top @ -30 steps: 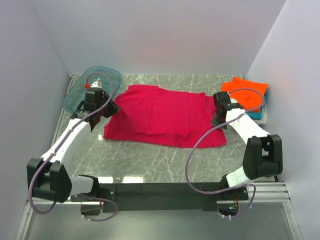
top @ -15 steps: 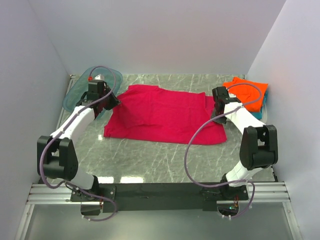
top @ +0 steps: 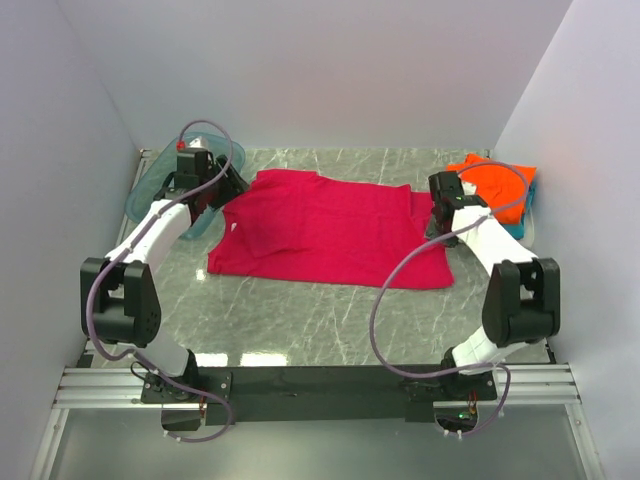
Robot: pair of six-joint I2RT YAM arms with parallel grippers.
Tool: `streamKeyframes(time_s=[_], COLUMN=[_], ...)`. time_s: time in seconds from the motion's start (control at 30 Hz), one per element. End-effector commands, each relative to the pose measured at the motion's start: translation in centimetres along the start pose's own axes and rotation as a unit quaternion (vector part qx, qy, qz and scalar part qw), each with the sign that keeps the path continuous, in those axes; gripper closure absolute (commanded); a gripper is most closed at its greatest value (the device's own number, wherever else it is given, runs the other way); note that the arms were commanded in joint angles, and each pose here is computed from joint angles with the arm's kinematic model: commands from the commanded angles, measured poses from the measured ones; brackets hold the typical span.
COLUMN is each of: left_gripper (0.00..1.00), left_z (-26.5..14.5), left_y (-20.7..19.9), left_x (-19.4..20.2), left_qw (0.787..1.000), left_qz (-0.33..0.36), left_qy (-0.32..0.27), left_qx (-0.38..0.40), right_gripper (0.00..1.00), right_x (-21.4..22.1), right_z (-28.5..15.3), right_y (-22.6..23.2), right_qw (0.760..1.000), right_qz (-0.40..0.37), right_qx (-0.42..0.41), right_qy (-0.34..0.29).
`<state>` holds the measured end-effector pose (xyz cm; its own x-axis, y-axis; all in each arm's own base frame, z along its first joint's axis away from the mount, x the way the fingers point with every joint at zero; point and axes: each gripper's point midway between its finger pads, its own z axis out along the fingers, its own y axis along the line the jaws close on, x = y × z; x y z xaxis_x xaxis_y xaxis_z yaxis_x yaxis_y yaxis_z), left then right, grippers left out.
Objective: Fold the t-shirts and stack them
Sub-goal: Fold the tshirt
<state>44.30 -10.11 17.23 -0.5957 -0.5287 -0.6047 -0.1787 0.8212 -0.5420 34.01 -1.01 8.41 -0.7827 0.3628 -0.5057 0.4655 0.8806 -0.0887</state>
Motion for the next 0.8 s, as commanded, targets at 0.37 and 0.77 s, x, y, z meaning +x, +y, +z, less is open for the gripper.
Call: streamKeyframes(time_s=[0.37, 0.77], left_gripper=[0.35, 0.38], left_z=[-5.7, -4.2], left_y=[-1.2, 6.5], left_x=[2.4, 10.6], left_qw=[0.998, 0.998], left_qz=[-0.004, -0.053], left_qy=[-0.046, -0.010], left_qx=[0.044, -0.027], right_gripper=[0.43, 0.48], right_x=[-3.0, 9.7], right_z=[-15.1, -20.2], right_y=[11.3, 30.5], right_qw=[0.950, 0.826], right_qz=[-0.113, -0.279], right_qx=[-0.239, -0.486], right_qy=[-0.165, -0.058])
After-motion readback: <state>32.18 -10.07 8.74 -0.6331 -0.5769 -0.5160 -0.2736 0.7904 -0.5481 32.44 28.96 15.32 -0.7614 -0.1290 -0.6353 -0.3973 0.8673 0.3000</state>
